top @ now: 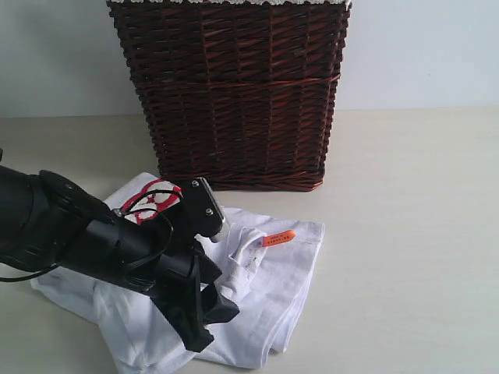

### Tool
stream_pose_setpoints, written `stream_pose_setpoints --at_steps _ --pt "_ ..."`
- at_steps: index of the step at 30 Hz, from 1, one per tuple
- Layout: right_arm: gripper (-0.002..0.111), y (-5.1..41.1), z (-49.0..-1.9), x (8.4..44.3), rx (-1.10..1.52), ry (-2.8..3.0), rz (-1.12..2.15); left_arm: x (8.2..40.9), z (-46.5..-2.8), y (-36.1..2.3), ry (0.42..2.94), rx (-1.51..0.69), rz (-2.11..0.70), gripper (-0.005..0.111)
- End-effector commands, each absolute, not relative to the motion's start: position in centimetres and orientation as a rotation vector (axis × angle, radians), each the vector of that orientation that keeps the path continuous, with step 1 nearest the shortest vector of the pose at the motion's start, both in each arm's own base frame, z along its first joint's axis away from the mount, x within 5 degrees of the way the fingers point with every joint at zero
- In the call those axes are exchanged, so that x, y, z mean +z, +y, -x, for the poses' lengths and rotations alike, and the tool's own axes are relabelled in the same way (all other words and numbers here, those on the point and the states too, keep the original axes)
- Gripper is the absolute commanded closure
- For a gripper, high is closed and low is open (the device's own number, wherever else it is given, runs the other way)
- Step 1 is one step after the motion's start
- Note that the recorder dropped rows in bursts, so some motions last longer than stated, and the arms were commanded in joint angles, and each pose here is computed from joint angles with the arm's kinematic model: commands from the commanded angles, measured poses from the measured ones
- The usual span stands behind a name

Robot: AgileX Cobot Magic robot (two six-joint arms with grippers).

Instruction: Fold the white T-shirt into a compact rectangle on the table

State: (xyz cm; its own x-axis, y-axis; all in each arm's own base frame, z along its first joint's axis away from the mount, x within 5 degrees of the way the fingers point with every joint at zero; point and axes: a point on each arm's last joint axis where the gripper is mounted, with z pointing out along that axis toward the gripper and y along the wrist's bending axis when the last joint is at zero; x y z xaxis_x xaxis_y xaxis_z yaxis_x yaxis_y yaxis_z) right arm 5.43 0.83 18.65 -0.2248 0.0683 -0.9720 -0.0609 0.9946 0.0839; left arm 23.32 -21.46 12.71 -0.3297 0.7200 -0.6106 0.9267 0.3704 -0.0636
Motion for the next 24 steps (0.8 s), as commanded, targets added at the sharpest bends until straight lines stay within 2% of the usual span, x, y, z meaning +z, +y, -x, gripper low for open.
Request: stream_pose_setpoints --at_steps 1,2,5,6,8,9,15,24 --pt "0.108 0.8 -5.4 18.6 0.116 1.783 -0.004 12.6 -23.9 -21.6 2.147 -0.534 -1.405 0.051" --pt "0.108 0.8 -5.4 18.6 0.116 1.783 -0.004 12.5 -23.9 -21.7 2.149 -0.534 -1.406 0.054" --pt "0.108 0.8 -5.4 18.6 0.116 1.783 -0.004 11.4 -24.0 -21.7 2.181 -0.532 -1.418 0.076" --pt "0.108 0.8 -5.4 18.6 0.116 1.783 -0.004 11.4 -24.0 -21.7 2.181 -0.532 -1.418 0.079" --pt "0.108 0.8 -5.4 18.6 0.116 1.783 -0.004 11.4 -24.0 -21.7 2.179 -0.531 -1.421 0.100" --pt "0.108 0.8 -5.4 18.6 0.116 1.783 -0.004 11.4 -24.0 -21.7 2.179 -0.531 -1.421 0.106" --pt "0.108 0.8 -5.4 18.6 0.116 1.783 -0.004 11.5 -24.1 -21.7 2.174 -0.531 -1.417 0.107" --pt "0.108 0.8 -5.4 18.6 0.116 1.783 -0.004 16.7 -26.1 -23.5 2.044 -0.578 -1.290 0.107"
